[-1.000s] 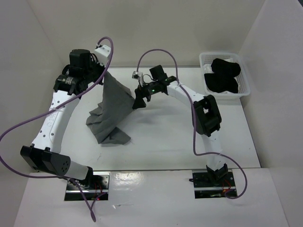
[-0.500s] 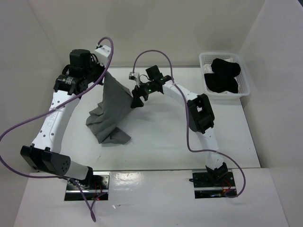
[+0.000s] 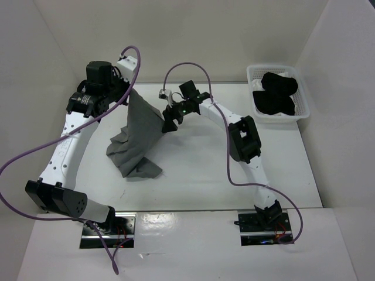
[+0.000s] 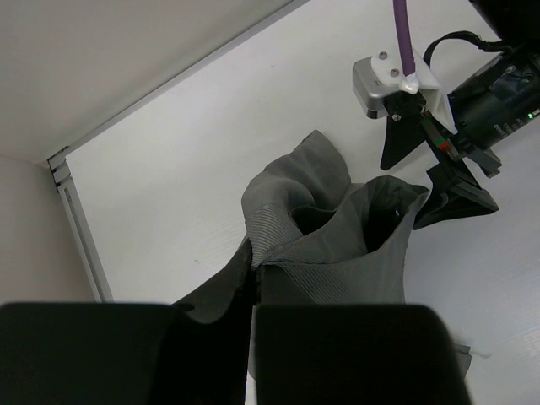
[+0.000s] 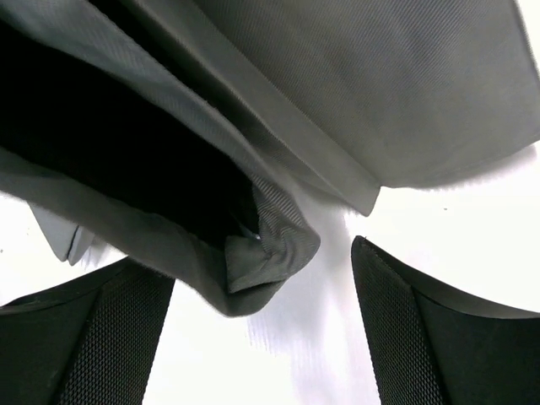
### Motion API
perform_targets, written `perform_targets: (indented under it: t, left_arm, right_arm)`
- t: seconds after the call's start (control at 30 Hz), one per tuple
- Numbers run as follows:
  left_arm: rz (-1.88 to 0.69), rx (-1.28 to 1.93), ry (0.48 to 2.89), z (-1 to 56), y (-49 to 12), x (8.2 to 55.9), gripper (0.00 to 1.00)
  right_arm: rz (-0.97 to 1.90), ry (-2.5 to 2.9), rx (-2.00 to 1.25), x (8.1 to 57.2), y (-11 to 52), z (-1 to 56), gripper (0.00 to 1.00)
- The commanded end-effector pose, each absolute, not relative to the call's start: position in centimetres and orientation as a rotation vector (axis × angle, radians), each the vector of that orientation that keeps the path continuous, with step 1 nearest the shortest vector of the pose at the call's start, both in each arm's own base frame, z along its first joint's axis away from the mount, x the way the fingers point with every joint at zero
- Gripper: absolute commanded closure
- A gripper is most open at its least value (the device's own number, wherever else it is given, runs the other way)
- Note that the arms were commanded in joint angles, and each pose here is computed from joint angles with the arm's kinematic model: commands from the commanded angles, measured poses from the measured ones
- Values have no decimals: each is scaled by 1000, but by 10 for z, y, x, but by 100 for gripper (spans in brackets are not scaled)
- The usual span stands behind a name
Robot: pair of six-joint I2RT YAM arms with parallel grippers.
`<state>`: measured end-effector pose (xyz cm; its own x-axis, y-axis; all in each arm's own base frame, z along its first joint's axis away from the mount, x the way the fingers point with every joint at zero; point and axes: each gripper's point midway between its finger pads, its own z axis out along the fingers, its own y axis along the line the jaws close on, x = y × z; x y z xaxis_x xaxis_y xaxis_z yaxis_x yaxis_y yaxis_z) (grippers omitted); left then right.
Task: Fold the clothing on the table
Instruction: Flatten the skirt out
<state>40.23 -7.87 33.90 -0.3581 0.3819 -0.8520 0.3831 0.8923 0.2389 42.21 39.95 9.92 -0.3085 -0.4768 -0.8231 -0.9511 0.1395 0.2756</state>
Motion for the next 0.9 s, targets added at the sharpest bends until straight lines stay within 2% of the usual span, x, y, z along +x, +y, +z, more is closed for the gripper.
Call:
perform_targets:
  t: [0.0, 0.13, 0.23, 0.27, 0.3, 0.33, 0.4, 0.43, 0.47, 0.57, 0.77, 0.87]
  left_arm:
    - [-3, 560, 1920, 356, -79, 399, 98]
    - [-3, 560, 1920, 356, -79, 399, 98]
    - [-3, 560, 1920, 356, -79, 399, 98]
    - [-3, 560, 1920, 356, -79, 399, 98]
    - [-4, 562, 1929, 352, -79, 401, 98]
    - [-4, 562, 1929, 352, -79, 401, 98]
    - [-4, 562, 1929, 352, -79, 401, 98]
    - [-4, 562, 1929, 352, -79, 401, 98]
    - [8, 554, 1932, 352, -77, 401, 98]
    - [39, 545, 1916, 358, -72, 401, 98]
    - [79, 503, 1905, 361, -66, 406, 98]
    - [82, 486, 1900, 363, -65, 408, 98]
  right_arm:
    - [1153, 1816, -1409, 413, 414, 105, 14]
    - [1197, 1801, -1435, 404, 418, 104, 14]
    - [1238, 1790, -1449, 395, 422, 106, 21]
    - [1234, 1779, -1449, 396, 423, 110, 35]
    - [1243, 1786, -1461, 390, 427, 108, 43]
    - [1239, 1773, -1461, 392, 428, 113, 59]
    - [1235, 1766, -1467, 391, 427, 120, 73]
    - [1213, 1781, -1464, 391, 424, 123, 84]
    - [1182, 1760, -1471, 394, 423, 130, 89]
    - [1110, 1739, -1457, 394, 410, 162, 96]
    - [884, 1657, -1328, 414, 359, 257, 97]
    - [814, 1622, -1273, 407, 333, 298, 97]
